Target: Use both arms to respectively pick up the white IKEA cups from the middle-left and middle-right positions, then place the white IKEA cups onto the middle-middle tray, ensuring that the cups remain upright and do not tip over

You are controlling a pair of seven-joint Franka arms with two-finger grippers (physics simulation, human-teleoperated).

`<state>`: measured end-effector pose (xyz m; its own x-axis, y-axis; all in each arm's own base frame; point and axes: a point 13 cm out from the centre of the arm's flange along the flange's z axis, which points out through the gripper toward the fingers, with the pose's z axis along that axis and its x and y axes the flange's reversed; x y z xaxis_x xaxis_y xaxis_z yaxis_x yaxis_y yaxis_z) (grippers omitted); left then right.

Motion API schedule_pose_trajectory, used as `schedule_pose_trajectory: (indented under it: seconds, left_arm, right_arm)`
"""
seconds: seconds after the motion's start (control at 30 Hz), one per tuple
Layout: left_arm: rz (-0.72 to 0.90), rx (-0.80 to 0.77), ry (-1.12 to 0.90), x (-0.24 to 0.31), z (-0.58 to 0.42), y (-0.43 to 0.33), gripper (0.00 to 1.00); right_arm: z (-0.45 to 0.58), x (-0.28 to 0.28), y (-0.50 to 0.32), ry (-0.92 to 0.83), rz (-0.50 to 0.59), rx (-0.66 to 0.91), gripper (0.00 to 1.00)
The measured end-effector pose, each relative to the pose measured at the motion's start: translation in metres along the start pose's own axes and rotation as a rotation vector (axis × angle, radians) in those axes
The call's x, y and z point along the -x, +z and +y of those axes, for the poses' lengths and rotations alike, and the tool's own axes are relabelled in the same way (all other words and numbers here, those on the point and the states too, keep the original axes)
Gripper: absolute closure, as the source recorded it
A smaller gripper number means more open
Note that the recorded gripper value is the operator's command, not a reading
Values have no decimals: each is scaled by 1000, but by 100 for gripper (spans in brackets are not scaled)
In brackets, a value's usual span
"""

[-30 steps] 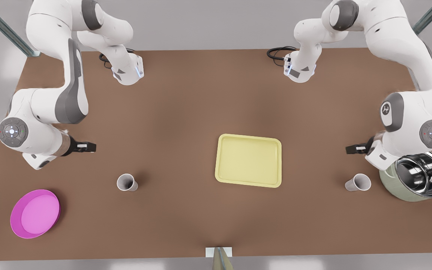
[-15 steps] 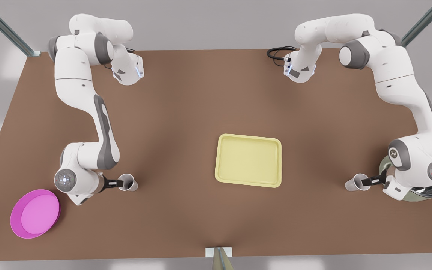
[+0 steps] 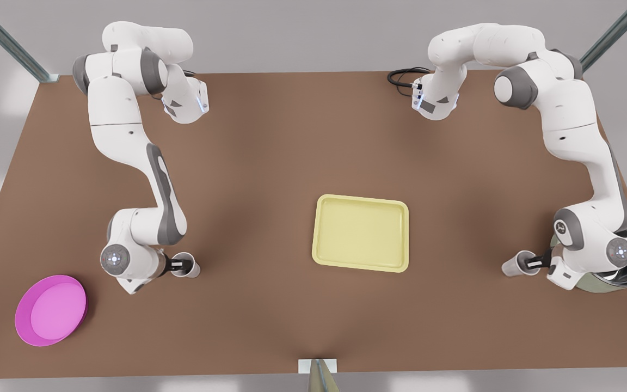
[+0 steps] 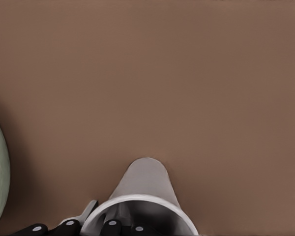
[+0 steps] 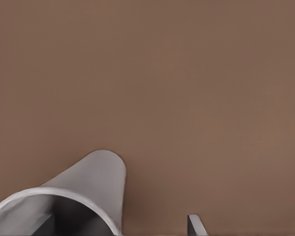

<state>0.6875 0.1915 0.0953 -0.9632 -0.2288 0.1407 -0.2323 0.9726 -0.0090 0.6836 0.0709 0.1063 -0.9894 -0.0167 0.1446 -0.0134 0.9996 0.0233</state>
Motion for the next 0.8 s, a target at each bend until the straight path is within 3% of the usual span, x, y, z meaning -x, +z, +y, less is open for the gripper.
schedule_pose_trajectory:
  seconds: [0.13,0.23,0.27,0.33,0.4,0.43,0.53,0.63,0.8]
  left_arm:
    - [-26,-21,3,1,-15,-30,79]
    - [-64,-10,104,-5,-112,-75,79]
    - [-65,-6,165,-17,-169,-86,79]
    - [-49,-31,249,-45,-258,-96,79]
    - [-23,-68,324,-83,-341,-99,79]
    - [-9,-70,361,-106,-383,-98,79]
    - [54,-83,406,-170,-466,-74,79]
    - [119,-88,366,-215,-482,-18,79]
    - [88,-118,250,-231,-478,7,79]
  right_arm:
    - [-6,-1,9,9,-6,0,0]
    - [-8,-1,14,11,-12,0,0]
    - [-8,0,15,11,-16,1,14]
    - [-8,2,14,12,-25,3,53]
    - [-7,3,13,10,-32,6,75]
    - [-6,4,13,8,-35,10,79]
    - [0,7,9,-7,-44,16,79]
    - [5,9,5,-20,-52,8,79]
    - [69,18,-39,-99,-121,60,79]
